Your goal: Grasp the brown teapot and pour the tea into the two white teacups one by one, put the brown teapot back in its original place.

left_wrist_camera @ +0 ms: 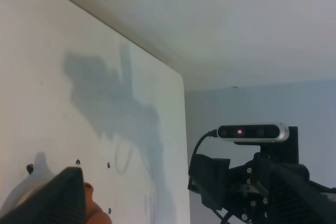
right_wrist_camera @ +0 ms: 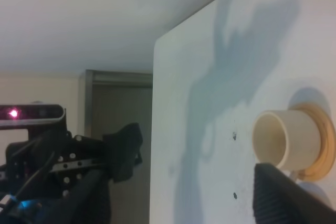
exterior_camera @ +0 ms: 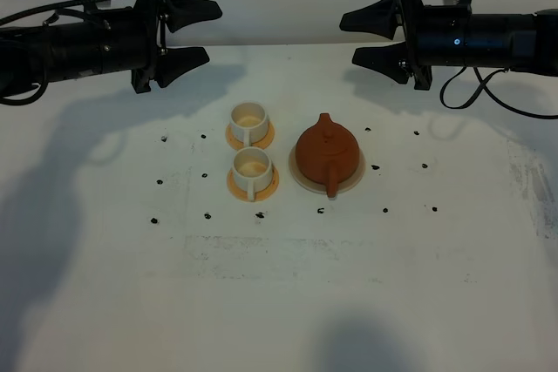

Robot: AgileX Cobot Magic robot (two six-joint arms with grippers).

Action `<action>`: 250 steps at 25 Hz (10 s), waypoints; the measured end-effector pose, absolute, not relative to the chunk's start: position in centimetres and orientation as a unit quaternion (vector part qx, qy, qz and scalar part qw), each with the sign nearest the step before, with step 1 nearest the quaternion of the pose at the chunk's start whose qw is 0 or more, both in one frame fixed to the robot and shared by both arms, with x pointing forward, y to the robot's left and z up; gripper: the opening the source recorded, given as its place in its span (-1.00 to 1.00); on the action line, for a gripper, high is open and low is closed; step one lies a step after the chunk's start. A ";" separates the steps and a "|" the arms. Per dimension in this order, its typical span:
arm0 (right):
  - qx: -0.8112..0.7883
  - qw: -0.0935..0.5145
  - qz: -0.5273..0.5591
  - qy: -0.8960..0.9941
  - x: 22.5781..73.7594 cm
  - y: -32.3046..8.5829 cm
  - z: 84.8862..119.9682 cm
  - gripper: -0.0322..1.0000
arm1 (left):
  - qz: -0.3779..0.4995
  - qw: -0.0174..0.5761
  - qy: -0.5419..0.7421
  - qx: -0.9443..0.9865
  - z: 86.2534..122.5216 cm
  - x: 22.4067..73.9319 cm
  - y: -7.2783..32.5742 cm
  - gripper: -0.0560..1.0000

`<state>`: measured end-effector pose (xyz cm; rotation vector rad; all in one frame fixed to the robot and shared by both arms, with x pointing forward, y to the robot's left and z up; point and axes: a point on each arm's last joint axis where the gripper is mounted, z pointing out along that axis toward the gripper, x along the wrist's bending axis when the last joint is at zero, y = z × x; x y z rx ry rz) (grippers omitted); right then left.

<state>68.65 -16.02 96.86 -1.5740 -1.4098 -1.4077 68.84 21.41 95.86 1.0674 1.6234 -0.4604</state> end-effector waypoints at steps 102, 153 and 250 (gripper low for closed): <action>-0.436 -0.163 -0.251 -0.849 62.6 -11.5 106.0 0.10 | 0.369 0.375 0.619 0.583 105.5 23.3 30.8 0.07; -0.466 -0.128 -0.283 -0.828 53.8 -10.2 108.7 0.10 | 0.383 0.363 0.636 0.563 105.5 23.2 30.8 0.07; -0.592 0.008 -0.083 -0.801 60.7 -4.5 93.0 -0.05 | 0.383 0.363 0.636 0.563 105.5 23.2 30.8 0.06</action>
